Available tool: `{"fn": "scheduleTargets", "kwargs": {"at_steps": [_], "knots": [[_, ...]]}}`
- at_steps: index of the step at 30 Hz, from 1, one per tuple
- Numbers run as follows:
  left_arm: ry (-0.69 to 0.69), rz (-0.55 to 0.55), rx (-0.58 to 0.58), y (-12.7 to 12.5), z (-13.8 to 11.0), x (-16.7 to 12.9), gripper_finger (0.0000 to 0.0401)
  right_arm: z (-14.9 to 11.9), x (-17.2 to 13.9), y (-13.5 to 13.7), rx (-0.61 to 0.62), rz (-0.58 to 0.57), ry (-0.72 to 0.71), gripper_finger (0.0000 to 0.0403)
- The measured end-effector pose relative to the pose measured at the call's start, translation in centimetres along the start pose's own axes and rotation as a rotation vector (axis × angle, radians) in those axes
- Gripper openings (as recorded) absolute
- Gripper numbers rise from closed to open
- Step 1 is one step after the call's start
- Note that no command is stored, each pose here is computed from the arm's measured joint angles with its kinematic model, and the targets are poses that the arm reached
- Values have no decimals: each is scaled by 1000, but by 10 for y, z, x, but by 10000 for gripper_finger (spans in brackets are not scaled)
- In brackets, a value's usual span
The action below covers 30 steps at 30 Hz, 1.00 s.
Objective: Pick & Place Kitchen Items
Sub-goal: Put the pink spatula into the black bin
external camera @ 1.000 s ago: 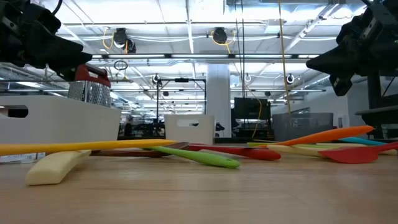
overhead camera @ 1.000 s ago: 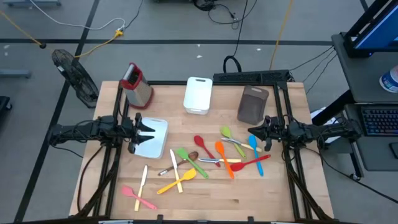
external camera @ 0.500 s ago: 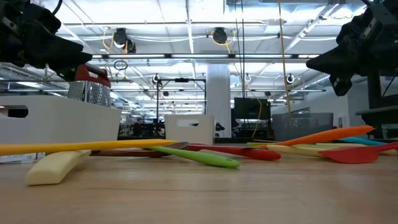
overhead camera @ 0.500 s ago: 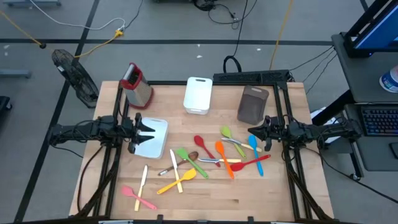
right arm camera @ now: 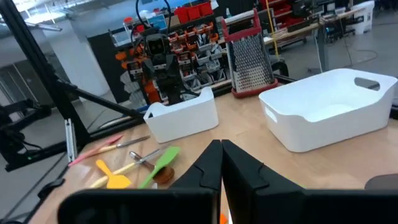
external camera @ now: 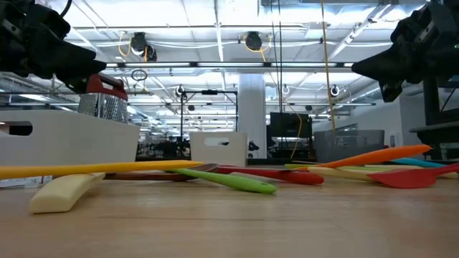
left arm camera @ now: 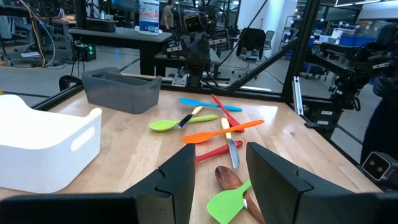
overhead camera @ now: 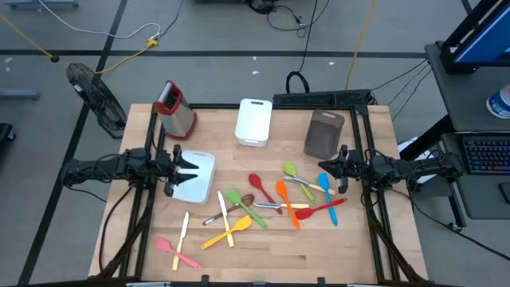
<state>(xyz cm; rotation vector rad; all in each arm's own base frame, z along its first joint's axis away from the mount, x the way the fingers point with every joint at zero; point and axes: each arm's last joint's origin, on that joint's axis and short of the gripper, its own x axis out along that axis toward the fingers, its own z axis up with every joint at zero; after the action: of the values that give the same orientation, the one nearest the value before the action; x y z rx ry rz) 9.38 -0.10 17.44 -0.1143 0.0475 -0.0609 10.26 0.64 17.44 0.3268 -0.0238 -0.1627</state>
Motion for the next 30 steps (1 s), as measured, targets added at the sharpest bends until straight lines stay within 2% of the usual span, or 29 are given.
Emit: {"fn": "scheduleTargets", "kwargs": {"at_steps": [19, 25, 30], "knots": [[0, 0, 8, 0, 0, 0, 150, 0, 0, 0, -42, 1, 0, 4], [-5, 58, 77, 2, 0, 0, 150, 0, 0, 0, -42, 1, 0, 4], [-66, 77, 36, 2, 6, 0, 150, 0, 0, 0, -42, 1, 0, 4]]}}
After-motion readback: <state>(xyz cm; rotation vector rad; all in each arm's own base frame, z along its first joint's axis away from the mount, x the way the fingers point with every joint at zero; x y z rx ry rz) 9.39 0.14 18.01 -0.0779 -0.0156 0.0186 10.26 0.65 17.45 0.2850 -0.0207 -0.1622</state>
